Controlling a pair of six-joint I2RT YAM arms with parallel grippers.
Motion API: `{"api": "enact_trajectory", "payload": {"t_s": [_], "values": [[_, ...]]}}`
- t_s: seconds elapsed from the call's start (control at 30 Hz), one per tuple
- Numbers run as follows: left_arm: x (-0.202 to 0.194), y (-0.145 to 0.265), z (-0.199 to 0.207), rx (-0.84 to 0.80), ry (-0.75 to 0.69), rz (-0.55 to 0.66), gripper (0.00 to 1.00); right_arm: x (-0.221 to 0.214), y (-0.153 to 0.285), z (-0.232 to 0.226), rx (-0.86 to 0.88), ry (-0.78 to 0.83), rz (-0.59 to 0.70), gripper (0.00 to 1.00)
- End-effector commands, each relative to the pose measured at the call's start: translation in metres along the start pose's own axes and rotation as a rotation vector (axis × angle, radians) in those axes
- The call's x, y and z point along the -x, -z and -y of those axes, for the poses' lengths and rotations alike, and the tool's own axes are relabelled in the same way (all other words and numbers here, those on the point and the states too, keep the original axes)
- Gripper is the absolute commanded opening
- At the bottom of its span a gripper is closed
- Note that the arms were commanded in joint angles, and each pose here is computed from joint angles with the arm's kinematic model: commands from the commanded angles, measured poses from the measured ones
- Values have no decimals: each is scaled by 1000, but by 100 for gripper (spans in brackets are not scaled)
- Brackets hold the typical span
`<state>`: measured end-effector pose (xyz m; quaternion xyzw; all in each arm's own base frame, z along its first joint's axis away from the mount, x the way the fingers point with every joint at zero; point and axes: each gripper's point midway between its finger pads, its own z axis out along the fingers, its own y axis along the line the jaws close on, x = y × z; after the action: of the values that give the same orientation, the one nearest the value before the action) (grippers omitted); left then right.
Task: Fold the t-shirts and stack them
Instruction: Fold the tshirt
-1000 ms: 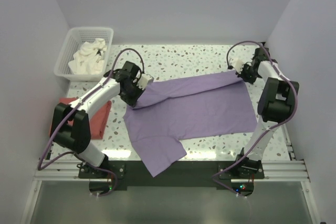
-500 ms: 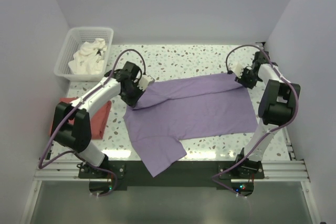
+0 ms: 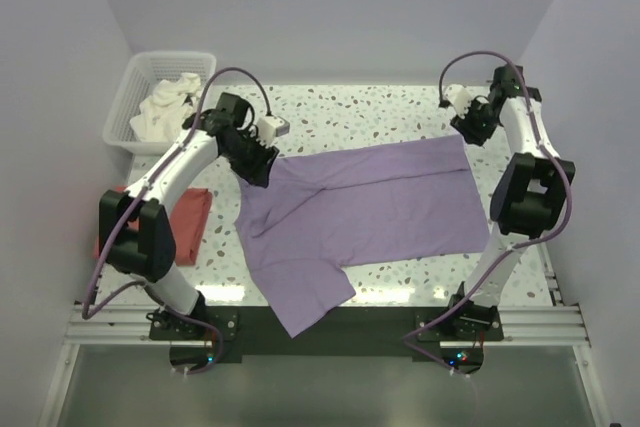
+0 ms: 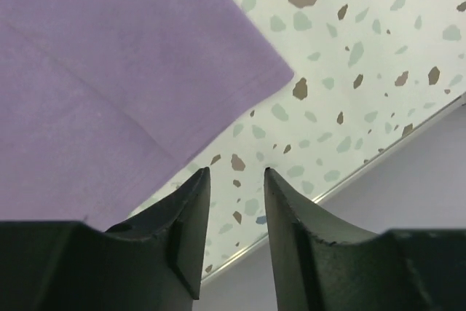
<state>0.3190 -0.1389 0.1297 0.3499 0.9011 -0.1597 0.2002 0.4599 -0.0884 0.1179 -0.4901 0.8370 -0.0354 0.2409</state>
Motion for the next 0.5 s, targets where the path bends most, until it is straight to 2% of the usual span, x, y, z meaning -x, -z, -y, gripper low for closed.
{"api": "enact_trajectory", "payload": {"t_s": [0.0, 0.13, 0.47], "values": [[24, -21, 5, -91, 73, 55, 50, 20, -14, -21, 85, -115, 12, 38], [42, -45, 8, -154, 140, 82, 50, 28, -35, -30, 103, -161, -14, 35], [36, -107, 3, -175, 219, 34, 50, 34, -50, -38, 111, -203, -25, 34]]}}
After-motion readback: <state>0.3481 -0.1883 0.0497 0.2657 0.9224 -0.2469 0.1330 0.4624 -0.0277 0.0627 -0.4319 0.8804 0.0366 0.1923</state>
